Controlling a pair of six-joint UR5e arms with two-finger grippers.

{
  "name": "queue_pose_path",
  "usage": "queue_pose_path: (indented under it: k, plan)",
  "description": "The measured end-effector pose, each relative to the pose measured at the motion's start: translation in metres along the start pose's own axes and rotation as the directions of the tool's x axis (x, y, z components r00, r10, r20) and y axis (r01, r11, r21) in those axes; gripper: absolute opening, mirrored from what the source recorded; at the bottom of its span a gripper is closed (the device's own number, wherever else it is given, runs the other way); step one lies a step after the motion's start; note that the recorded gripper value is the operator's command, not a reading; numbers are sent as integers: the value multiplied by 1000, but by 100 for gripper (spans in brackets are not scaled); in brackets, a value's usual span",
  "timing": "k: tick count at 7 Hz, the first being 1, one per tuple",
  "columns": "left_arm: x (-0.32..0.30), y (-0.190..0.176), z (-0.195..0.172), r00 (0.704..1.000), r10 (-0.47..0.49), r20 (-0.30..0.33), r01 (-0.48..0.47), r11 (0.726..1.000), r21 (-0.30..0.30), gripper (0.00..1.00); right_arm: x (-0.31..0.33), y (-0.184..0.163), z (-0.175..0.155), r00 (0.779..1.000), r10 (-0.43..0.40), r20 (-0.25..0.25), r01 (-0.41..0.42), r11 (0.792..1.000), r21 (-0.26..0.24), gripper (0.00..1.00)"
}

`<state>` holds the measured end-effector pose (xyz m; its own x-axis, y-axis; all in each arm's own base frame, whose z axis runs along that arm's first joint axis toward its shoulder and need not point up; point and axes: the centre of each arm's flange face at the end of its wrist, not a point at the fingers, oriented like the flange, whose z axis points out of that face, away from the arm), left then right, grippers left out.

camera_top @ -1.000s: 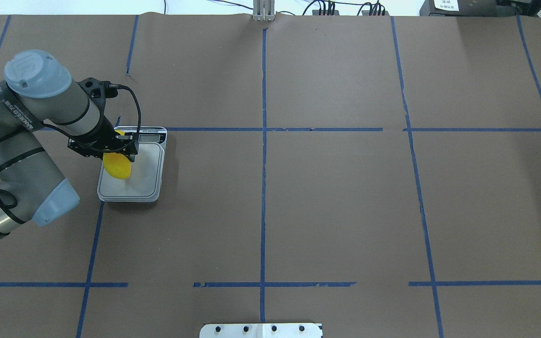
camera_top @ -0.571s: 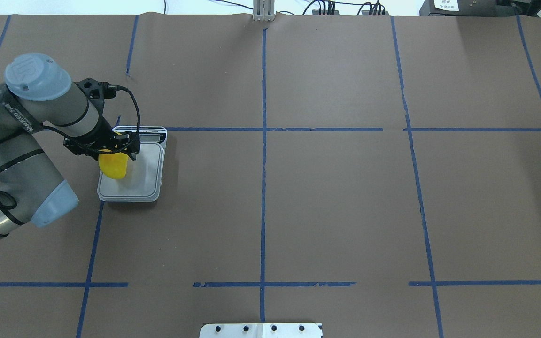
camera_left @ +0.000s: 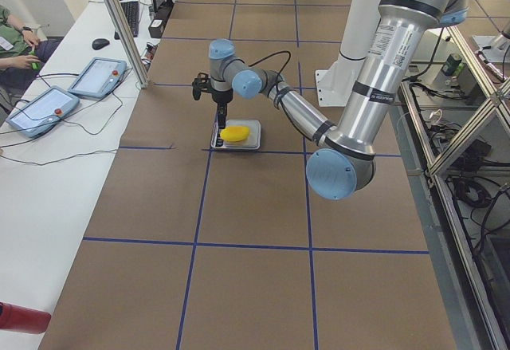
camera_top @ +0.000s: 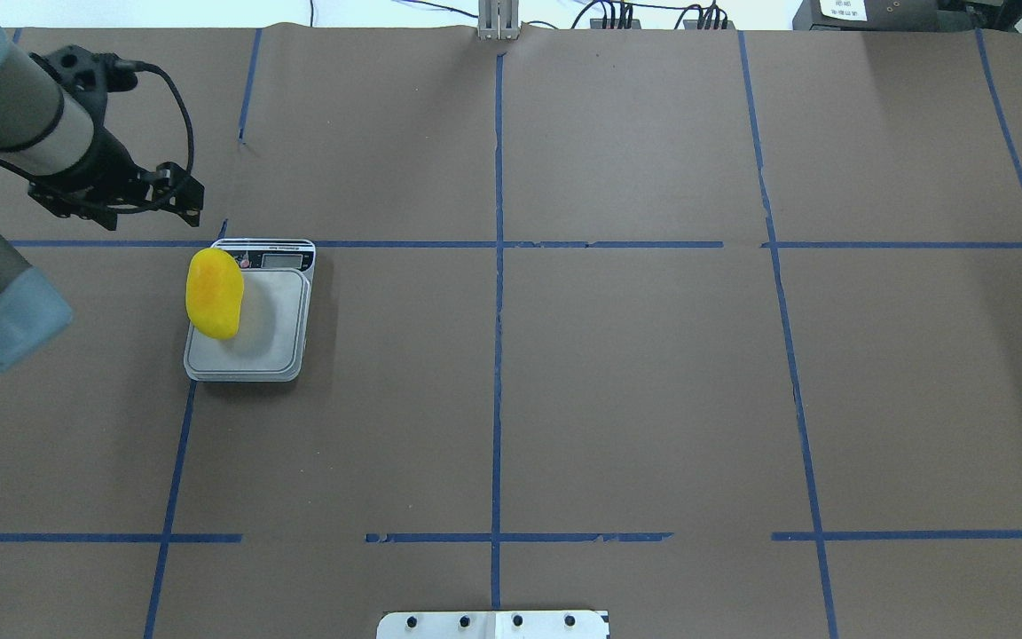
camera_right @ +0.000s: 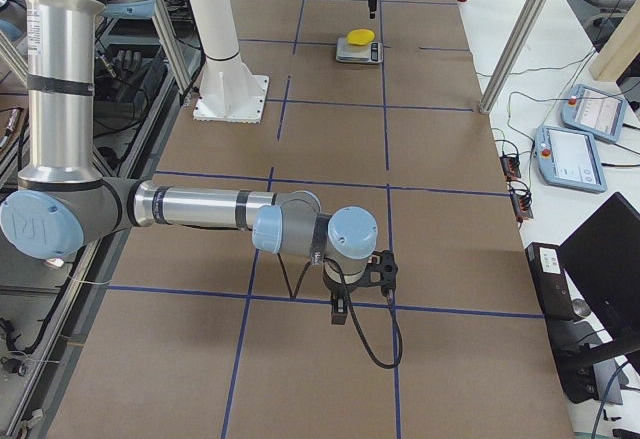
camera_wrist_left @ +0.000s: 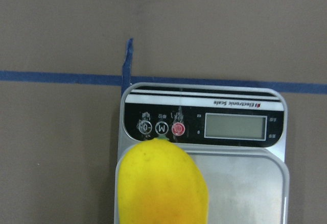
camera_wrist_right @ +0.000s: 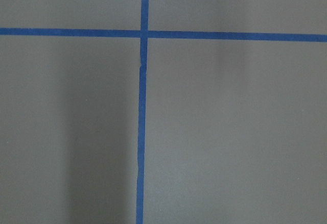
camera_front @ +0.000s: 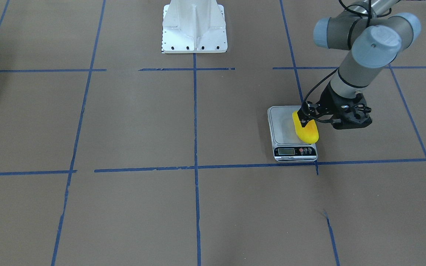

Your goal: Weigh mango

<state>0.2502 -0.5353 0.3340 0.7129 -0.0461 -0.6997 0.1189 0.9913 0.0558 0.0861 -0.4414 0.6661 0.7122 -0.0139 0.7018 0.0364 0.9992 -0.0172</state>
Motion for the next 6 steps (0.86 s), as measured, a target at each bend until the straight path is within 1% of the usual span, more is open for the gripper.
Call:
queue_pose_path:
  k: [1, 2, 3, 4, 6]
  plan:
    - [-32, -14, -31, 999, 31, 36, -32, 999, 19, 100, 0, 0, 0, 1000, 0, 0, 0, 1000, 0, 100]
    - [-76, -27, -52, 993, 87, 76, -89, 996, 26, 100, 0, 0, 0, 1000, 0, 0, 0, 1000, 0, 100]
    - [-128, -36, -63, 982, 152, 112, -155, 988, 17, 100, 0, 0, 0, 1000, 0, 0, 0, 1000, 0, 100]
    - [-188, -41, -69, 970, 206, 127, -207, 978, -9, 100, 0, 0, 0, 1000, 0, 0, 0, 1000, 0, 100]
    - [-305, -28, -68, 961, 264, 86, -258, 963, -73, 100, 0, 0, 0, 1000, 1, 0, -1, 1000, -1, 100]
